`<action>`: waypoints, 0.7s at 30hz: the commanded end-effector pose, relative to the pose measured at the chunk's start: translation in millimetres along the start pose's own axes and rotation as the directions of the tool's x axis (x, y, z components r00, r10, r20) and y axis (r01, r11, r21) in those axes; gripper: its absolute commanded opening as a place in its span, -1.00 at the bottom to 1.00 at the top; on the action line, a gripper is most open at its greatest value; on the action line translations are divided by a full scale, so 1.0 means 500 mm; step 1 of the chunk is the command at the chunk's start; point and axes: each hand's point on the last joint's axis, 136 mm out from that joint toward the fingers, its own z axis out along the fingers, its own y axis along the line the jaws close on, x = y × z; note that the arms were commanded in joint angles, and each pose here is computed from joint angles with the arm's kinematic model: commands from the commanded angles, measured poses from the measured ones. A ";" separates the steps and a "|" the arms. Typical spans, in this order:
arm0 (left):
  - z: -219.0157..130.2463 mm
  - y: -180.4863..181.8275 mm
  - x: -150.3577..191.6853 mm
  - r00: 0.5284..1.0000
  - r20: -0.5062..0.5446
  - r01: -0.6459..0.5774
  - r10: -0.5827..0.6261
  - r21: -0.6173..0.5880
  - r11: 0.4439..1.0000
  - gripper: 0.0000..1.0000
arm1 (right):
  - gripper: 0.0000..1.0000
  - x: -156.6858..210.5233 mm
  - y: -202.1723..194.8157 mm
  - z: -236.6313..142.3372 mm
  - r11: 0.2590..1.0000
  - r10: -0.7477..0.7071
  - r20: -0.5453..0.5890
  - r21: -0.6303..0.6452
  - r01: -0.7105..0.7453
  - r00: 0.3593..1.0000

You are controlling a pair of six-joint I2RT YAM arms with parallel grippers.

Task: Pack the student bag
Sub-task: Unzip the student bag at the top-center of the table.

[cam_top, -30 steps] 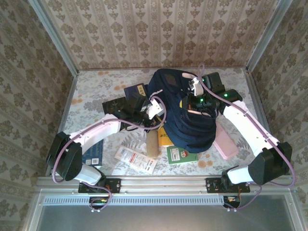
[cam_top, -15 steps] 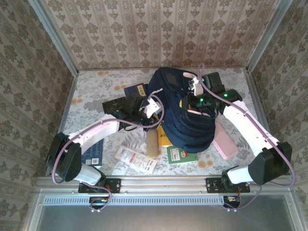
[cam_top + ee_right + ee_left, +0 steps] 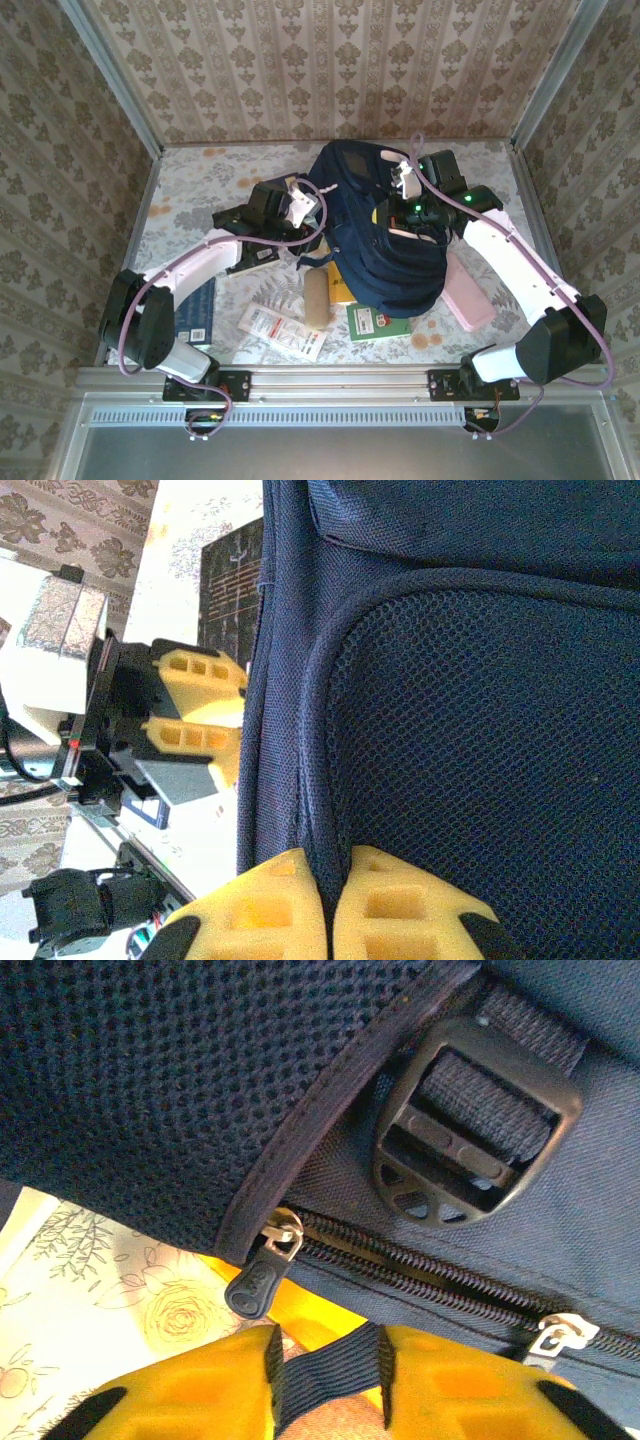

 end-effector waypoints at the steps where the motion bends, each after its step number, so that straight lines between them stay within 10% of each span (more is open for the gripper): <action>1: -0.021 -0.030 -0.015 0.999 0.038 0.025 -0.027 0.059 0.998 -0.03 | -1.00 -0.036 0.061 -0.042 0.993 -0.087 0.081 -0.078 0.093 0.993; 21: 0.001 -0.133 0.070 0.995 -0.095 0.052 -0.020 0.341 0.939 0.19 | -1.00 -0.043 0.089 -0.054 0.987 -0.078 0.075 -0.135 0.088 0.994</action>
